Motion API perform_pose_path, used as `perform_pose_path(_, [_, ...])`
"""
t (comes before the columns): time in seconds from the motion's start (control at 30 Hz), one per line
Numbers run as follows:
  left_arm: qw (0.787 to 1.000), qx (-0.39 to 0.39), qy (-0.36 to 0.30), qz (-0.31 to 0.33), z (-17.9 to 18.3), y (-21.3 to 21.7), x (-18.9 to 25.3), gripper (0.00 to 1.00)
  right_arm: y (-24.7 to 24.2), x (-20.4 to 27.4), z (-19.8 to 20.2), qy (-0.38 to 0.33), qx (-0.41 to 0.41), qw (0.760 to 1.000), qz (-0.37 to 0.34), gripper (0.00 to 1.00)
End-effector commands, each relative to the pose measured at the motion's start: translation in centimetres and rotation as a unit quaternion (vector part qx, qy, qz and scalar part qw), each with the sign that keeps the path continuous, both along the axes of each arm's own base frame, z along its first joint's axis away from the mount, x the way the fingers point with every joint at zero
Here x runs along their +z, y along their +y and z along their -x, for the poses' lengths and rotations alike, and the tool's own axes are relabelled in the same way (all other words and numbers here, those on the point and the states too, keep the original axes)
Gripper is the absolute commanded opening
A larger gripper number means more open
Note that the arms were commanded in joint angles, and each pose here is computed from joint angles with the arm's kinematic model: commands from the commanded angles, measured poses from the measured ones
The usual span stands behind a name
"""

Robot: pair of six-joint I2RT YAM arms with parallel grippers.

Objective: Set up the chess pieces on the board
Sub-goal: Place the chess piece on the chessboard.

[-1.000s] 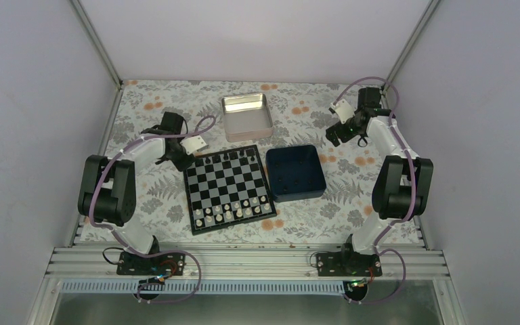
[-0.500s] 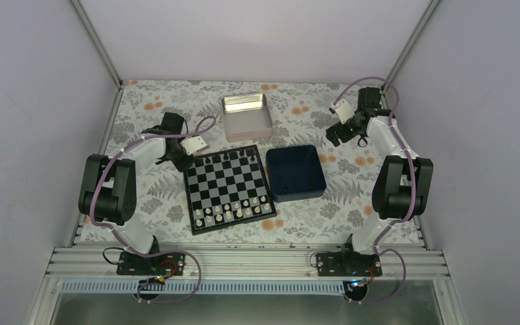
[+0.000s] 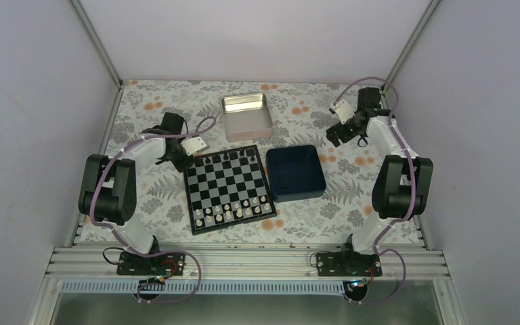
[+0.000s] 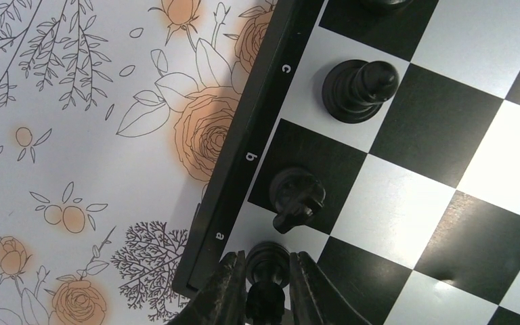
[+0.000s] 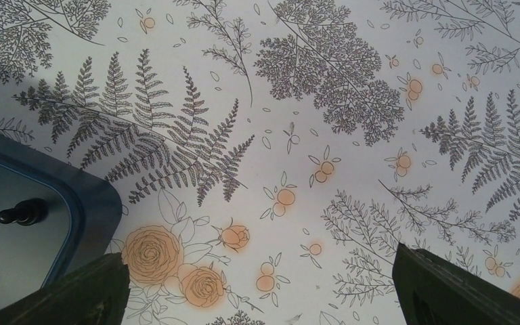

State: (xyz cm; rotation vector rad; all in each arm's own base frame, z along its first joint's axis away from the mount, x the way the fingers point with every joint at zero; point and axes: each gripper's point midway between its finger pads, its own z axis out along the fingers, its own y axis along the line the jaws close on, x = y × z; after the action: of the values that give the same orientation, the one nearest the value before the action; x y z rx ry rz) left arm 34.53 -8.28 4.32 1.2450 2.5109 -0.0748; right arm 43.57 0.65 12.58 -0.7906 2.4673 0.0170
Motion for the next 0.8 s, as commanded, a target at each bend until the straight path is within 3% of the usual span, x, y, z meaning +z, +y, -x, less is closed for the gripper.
perform_pose_path(0.0, [1.000,-0.004,-0.010,0.006,-0.6,-0.1,0.8,0.19,0.5,-0.8,0.0,0.008,0.011,1.000,0.003,1.00])
perform_pose_path(0.37, [1.000,-0.006,-0.016,-0.007,-0.4,0.3,2.6,0.24,0.5,-1.1,0.2,0.013,0.012,1.000,0.005,1.00])
perform_pose_path(0.53, [0.998,-0.010,-0.051,-0.035,-1.1,1.0,7.5,0.24,0.4,-1.1,0.2,0.013,0.012,1.000,0.009,1.00])
perform_pose_path(0.63, [0.995,-0.025,-0.093,-0.036,-2.6,-0.7,12.1,0.32,0.2,-1.1,0.1,0.010,0.008,1.000,0.012,1.00])
perform_pose_path(0.77, [0.986,-0.078,-0.142,-0.028,-4.2,-7.2,16.6,0.57,0.2,-1.2,0.1,0.009,0.009,1.000,0.010,1.00])
